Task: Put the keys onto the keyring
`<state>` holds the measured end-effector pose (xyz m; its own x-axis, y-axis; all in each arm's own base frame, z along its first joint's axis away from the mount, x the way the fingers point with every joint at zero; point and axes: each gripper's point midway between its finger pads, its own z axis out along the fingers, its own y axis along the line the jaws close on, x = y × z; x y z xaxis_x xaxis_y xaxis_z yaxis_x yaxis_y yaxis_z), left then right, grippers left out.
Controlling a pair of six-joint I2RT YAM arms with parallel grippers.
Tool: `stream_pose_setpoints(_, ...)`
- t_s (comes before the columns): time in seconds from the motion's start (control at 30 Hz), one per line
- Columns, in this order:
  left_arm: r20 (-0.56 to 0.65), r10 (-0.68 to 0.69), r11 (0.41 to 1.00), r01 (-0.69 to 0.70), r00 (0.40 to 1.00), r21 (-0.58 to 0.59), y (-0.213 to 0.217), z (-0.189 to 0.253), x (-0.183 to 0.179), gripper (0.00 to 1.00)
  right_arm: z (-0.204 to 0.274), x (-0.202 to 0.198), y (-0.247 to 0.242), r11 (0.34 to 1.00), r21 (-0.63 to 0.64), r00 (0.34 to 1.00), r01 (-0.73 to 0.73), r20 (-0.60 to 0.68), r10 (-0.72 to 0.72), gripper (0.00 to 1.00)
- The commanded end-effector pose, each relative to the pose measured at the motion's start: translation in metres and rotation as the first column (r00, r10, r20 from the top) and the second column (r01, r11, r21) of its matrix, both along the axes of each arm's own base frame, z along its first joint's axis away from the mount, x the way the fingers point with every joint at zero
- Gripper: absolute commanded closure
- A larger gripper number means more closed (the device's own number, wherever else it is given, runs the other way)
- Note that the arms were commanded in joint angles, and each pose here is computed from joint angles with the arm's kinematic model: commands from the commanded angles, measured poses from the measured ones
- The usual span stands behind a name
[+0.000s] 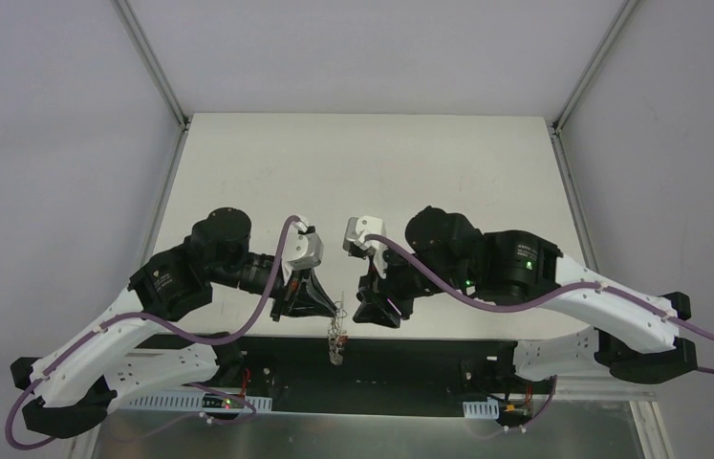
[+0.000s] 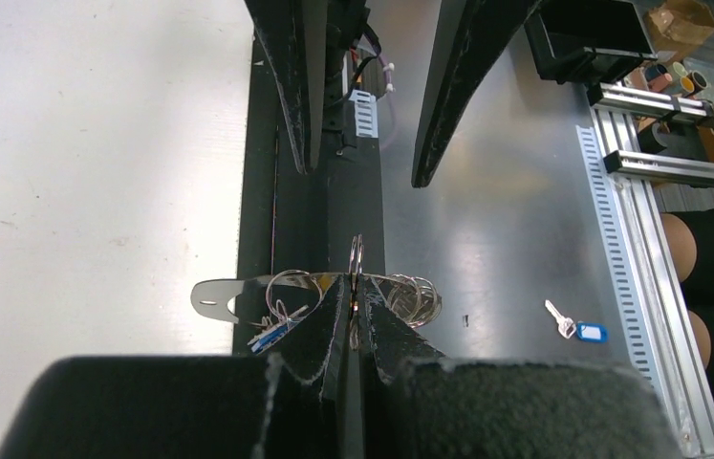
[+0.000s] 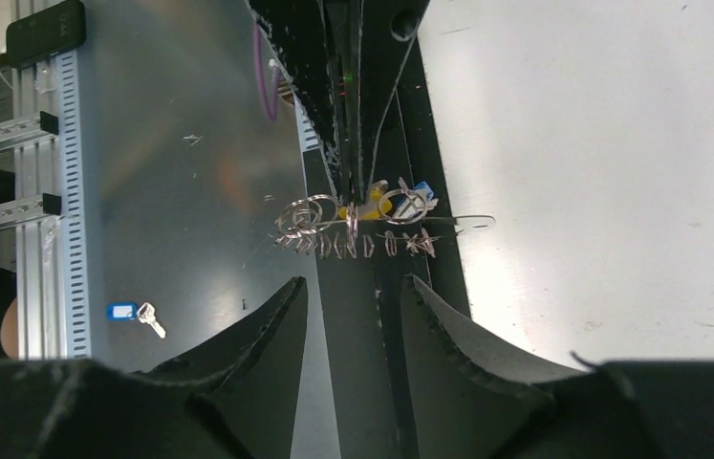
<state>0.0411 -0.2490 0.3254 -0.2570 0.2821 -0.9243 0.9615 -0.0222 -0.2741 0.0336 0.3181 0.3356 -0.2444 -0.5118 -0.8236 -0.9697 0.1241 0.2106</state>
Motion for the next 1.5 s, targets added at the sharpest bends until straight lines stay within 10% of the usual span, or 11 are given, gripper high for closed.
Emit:
stream_pose_setpoints(0.0,0.056,-0.025,0.999,0.026,0.998,-0.018,0.000,0.009,0.000,1.00,0.014,-0.009,0.011,0.998,0.043,0.997,-0.046,-0.067,0.049,0.57)
stream_pose_setpoints(1.47,0.102,0.007,0.999,-0.004,0.995,-0.031,0.008,0.015,0.001,1.00,-0.006,0.002,0.034,0.990,0.139,0.998,-0.035,-0.045,0.041,0.65)
